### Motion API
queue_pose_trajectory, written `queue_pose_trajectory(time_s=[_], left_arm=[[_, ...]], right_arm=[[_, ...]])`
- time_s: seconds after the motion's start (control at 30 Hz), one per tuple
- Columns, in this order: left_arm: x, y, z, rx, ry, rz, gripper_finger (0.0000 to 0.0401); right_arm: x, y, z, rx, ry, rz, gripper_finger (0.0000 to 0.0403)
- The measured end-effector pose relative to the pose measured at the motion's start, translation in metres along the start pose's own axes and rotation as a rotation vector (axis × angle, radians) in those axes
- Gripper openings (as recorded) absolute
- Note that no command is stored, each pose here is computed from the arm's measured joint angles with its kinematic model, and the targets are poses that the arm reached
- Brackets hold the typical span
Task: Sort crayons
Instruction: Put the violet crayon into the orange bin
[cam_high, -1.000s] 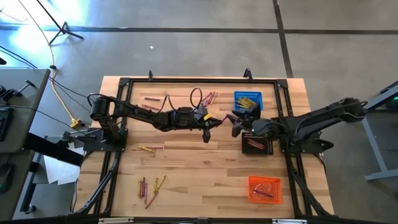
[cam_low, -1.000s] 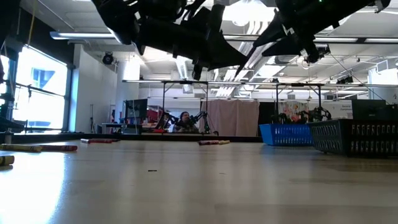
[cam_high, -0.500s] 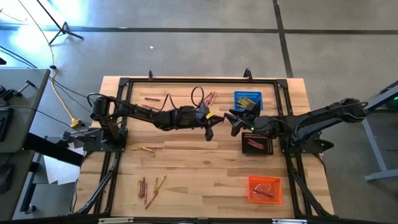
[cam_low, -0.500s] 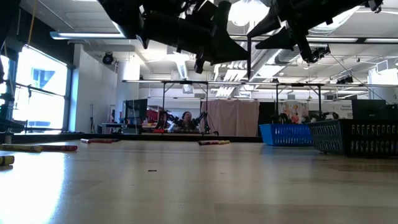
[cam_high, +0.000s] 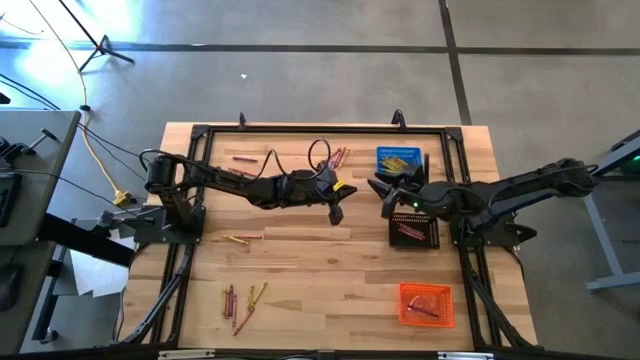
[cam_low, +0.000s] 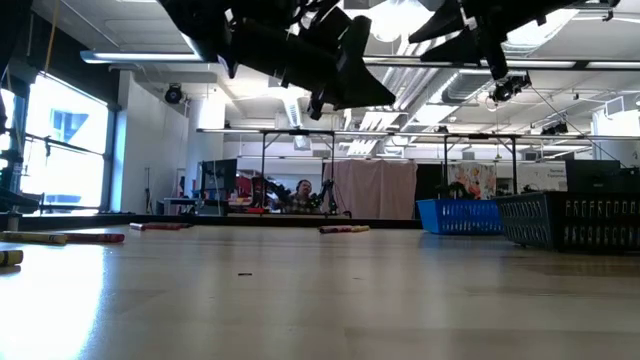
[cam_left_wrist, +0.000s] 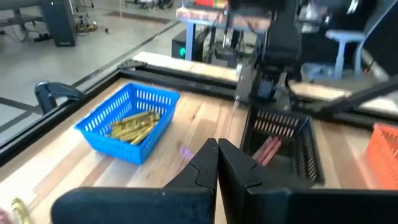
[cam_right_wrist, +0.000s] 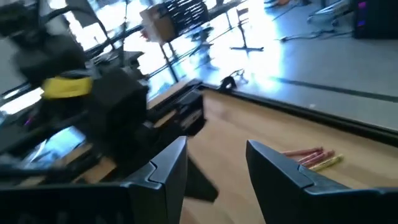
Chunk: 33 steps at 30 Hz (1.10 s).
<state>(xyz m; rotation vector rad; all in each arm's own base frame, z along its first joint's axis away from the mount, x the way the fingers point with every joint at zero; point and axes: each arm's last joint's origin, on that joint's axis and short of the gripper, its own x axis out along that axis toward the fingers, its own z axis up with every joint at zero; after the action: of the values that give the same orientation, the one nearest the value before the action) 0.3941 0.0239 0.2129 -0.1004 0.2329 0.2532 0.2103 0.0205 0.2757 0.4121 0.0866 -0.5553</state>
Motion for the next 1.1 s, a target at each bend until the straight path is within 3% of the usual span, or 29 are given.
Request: queue_pose_trajectory(time_s=[0.13, 0.3, 0.53, 0.7, 0.83, 0.97, 1.1], left_arm=[[0.0, 0.002, -0.01, 0.056, 0.102, 0.012, 0.0], [-0.001, 0.003, -0.017, 0.113, 0.173, 0.016, 0.0], [-0.003, 0.009, -0.025, 0.142, 0.265, 0.032, 0.0], [-0.01, 0.024, -0.026, 0.122, 0.367, 0.077, 0.0], [-0.02, 0.038, -0.015, 0.129, 0.39, 0.148, 0.0], [-0.033, 0.053, -0.005, 0.194, 0.428, 0.198, 0.0], [-0.046, 0.069, 0.003, 0.282, 0.474, 0.243, 0.0]], right_arm=[[-0.008, -0.01, -0.009, -0.072, 0.161, 0.017, 0.0152], [-0.009, -0.037, -0.027, -0.159, 0.375, -0.175, 0.0152], [-0.003, -0.065, -0.024, -0.192, 0.598, -0.226, 0.0152], [-0.001, -0.087, -0.007, 0.083, 0.727, -0.465, 0.0152], [0.003, -0.102, -0.005, 0.201, 0.871, -0.604, 0.0152], [0.012, -0.113, -0.014, 0.327, 1.036, -0.652, 0.0152], [0.024, -0.12, -0.023, 0.415, 1.187, -0.592, 0.0152]])
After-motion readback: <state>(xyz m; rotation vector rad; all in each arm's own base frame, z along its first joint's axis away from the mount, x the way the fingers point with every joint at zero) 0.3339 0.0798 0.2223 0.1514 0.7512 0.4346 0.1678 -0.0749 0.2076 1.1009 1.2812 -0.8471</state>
